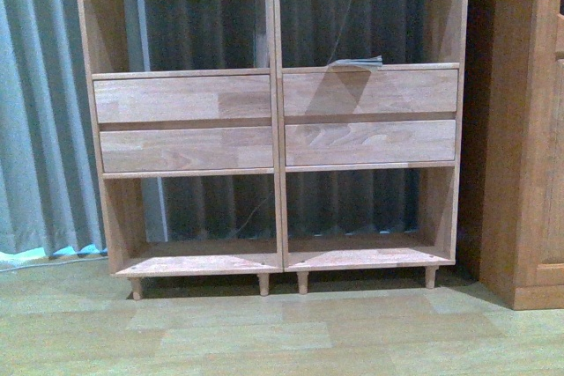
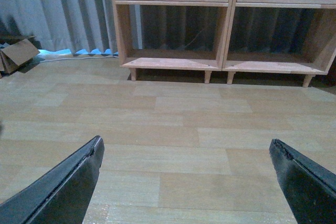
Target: Organize books on shelf
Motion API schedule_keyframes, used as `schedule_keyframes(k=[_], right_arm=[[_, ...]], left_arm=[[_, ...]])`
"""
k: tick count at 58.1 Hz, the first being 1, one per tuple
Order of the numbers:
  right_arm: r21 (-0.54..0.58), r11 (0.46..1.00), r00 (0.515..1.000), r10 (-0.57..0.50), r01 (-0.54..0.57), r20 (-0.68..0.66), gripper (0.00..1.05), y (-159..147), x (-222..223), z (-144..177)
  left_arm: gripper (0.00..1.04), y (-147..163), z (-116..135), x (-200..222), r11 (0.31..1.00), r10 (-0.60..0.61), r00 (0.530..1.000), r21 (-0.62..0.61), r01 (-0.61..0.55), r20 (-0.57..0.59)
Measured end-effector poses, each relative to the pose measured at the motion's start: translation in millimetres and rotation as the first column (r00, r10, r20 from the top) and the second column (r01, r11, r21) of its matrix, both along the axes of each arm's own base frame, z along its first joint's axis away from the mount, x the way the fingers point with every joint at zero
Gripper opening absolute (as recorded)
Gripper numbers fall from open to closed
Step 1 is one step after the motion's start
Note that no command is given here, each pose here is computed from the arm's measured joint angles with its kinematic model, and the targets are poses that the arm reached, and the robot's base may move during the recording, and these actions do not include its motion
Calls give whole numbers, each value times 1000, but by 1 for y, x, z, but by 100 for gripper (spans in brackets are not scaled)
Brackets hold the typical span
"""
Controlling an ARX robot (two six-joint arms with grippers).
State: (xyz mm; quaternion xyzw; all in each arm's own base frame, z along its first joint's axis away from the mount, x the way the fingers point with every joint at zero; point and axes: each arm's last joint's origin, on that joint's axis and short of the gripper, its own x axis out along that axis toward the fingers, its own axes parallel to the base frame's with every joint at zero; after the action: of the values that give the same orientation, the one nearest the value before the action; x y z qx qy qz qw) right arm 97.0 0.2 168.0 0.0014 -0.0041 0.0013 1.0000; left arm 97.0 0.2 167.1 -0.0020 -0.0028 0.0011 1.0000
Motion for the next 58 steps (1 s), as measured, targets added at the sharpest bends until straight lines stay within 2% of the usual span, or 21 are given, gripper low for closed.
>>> schedule_keyframes(k=[58], right_arm=[[0, 1000, 1000, 0, 0, 0, 98, 0, 0, 0]], left_arm=[[97, 0, 0, 0, 1000, 0, 1000, 0, 0, 0]])
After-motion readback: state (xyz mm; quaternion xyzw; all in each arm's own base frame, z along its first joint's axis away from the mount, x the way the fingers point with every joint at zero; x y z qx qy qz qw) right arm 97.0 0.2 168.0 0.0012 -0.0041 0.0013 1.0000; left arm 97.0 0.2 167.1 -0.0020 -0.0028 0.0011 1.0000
